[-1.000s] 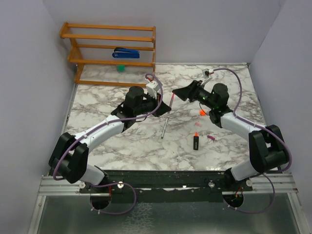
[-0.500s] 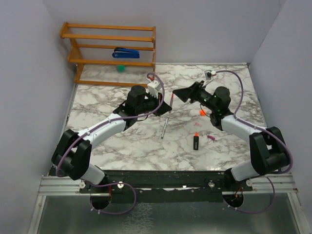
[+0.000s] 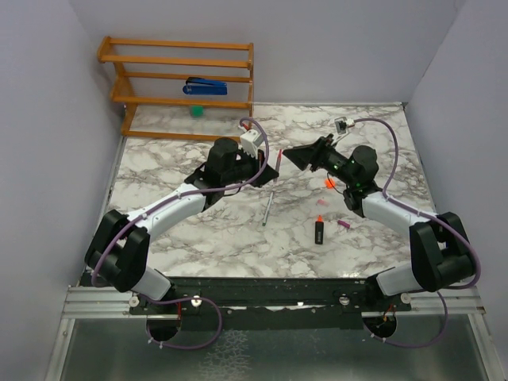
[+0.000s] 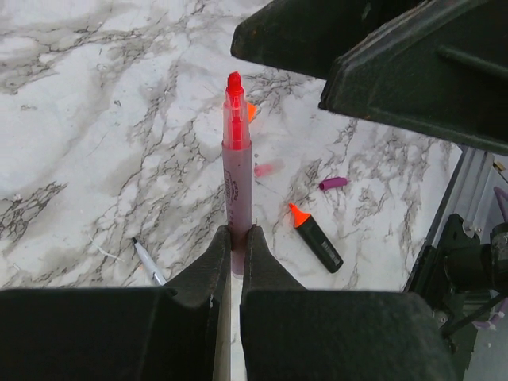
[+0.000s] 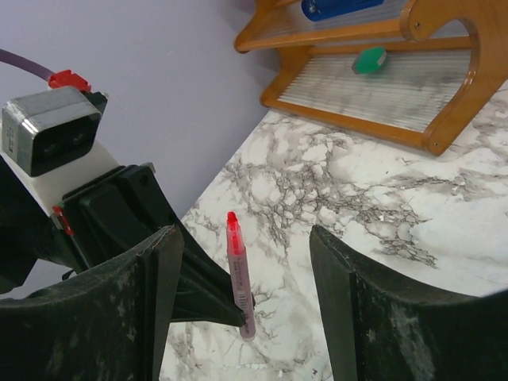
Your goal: Insert the pens into the pen caps
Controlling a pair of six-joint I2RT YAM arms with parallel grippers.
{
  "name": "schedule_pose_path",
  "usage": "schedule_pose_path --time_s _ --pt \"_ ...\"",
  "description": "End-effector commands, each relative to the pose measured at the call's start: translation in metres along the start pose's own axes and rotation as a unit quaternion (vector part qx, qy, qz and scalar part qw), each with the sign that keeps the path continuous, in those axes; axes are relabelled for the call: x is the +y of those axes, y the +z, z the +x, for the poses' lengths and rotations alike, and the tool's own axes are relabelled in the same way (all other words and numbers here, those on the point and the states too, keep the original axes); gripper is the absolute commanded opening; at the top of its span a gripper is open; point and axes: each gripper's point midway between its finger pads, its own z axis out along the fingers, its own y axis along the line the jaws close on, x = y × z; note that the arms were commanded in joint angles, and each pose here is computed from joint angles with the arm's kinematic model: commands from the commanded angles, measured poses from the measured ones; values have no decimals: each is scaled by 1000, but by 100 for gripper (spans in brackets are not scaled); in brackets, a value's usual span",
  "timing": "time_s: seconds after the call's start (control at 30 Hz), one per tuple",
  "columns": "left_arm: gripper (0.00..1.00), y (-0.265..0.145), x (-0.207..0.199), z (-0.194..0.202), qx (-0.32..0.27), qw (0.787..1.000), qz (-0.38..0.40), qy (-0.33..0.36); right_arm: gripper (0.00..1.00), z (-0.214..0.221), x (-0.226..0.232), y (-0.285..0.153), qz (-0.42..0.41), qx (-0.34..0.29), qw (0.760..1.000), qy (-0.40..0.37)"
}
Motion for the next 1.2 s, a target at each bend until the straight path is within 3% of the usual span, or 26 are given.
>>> schedule_pose_path --time_s 0.0,0.33,0.87,1.0,1.07,1.1,1.17 --pt "0 2 -11 -26 -31 999 14 17 69 1 8 4 -23 10 1000 -13" --pt "0 10 -23 -19 -20 999 35 16 64 9 10 9 -29 25 999 -23" --pt "0 17 -20 -21 -22 999 23 32 46 24 4 11 -18 49 998 -22" --pt "0 18 -19 -21 -22 999 22 32 35 26 4 10 -16 52 998 -21" --pt "0 19 -18 -21 -23 999 21 32 20 28 1 10 -8 56 998 -18" --pt "0 19 -18 -21 -23 999 21 32 7 29 -2 10 -4 58 998 -16" --pt "0 20 -18 -21 -23 999 21 31 0 30 -5 12 4 62 998 -15"
